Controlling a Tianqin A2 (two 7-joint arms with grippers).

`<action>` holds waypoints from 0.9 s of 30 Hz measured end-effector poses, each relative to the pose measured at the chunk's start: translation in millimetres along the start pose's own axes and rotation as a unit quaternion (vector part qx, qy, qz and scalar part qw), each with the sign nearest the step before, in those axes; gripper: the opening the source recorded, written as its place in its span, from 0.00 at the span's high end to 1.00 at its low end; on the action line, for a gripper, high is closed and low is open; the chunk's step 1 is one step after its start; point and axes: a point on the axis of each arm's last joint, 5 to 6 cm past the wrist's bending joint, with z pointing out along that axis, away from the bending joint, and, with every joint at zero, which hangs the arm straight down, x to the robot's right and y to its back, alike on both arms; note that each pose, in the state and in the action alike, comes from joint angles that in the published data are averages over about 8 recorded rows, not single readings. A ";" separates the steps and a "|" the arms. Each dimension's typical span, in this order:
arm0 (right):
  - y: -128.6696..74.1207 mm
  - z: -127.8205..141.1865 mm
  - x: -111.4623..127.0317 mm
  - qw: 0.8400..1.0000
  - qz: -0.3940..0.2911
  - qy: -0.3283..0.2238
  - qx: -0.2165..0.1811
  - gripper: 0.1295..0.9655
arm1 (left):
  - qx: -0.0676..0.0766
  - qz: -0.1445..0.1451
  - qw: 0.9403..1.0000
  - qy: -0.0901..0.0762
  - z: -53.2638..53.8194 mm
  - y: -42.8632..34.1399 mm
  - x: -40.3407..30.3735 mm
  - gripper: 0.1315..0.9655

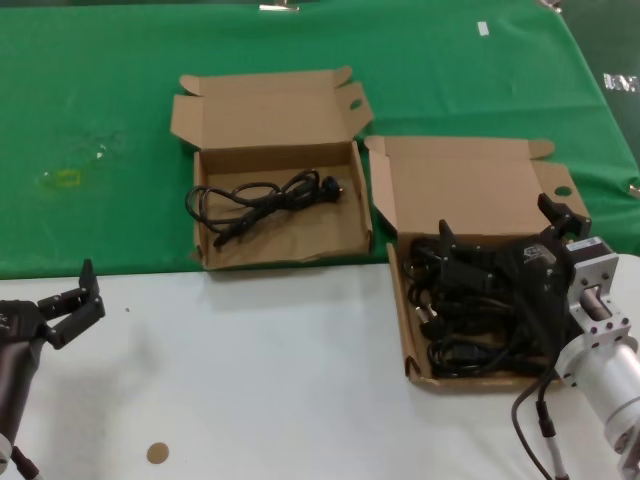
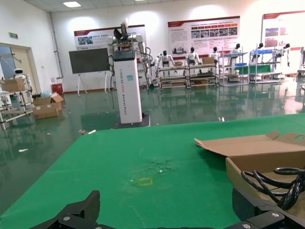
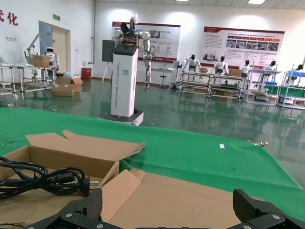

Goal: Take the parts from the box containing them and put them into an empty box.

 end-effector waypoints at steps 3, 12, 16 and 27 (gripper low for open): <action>0.0 0.0 0.0 1.000 0.000 0.000 0.000 0.00 | 0.000 0.000 1.000 0.000 0.0 0.0 0.0 0.00; 0.0 0.0 0.0 1.000 0.000 0.000 0.000 0.00 | 0.000 0.000 1.000 0.000 0.0 0.0 0.0 0.00; 0.0 0.0 0.0 1.000 0.000 0.000 0.000 0.00 | 0.000 0.000 1.000 0.000 0.0 0.0 0.0 0.00; 0.0 0.0 0.0 1.000 0.000 0.000 0.000 0.00 | 0.000 0.000 1.000 0.000 0.0 0.0 0.0 0.00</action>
